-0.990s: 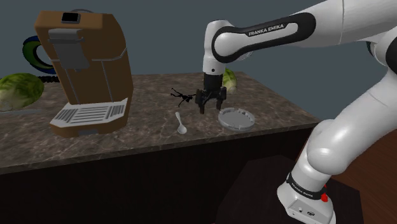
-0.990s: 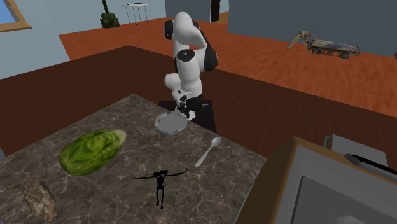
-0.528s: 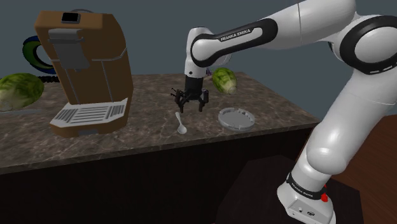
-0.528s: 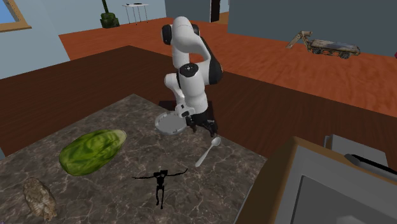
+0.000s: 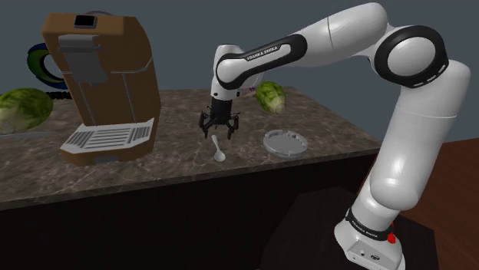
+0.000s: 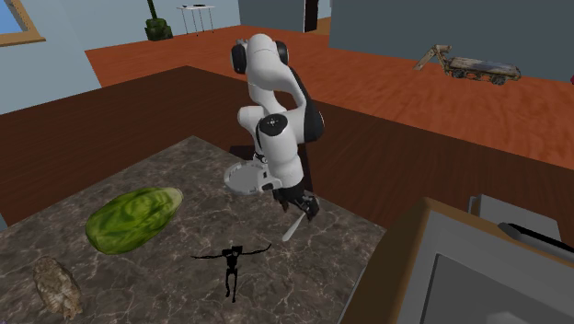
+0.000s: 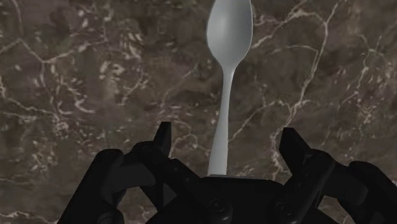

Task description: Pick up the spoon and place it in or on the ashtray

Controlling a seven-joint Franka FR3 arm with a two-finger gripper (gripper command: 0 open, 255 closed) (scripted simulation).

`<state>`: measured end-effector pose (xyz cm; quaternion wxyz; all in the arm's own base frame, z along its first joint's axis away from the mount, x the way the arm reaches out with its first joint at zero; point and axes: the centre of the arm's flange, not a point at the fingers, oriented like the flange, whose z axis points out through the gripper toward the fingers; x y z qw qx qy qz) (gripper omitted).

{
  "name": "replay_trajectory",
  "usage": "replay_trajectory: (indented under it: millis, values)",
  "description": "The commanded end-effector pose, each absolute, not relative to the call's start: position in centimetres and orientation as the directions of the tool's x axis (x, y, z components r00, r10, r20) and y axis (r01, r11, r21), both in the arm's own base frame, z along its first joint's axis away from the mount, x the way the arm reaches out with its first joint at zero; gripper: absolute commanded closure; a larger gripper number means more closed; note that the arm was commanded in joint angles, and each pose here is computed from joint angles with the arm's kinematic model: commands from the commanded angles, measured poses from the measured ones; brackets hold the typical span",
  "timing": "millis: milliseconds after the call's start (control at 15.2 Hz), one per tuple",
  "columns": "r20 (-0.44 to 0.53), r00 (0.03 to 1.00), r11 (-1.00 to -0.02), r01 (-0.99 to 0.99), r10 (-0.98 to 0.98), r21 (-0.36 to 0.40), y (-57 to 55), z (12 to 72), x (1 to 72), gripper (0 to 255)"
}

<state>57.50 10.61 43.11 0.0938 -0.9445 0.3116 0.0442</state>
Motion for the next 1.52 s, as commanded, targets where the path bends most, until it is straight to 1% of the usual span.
replay_trajectory:
  millis: [0,198,660,726,1320,1452]
  values:
    - [-0.142,0.801,-0.787,-0.598,-0.582,-0.150,10.8,42.2,57.6,0]
    - [-0.142,0.801,-0.787,-0.598,-0.582,-0.150,11.0,40.8,57.6,0]
    - [-0.142,0.801,-0.787,-0.598,-0.582,-0.150,11.0,40.8,57.6,0]
    - [-0.142,0.801,-0.787,-0.598,-0.582,-0.150,11.0,40.8,57.6,255]
    - [-0.142,0.801,-0.787,-0.598,-0.582,-0.150,11.0,40.8,57.6,255]
    - [-0.142,0.801,-0.787,-0.598,-0.582,-0.150,11.0,41.9,57.6,255]
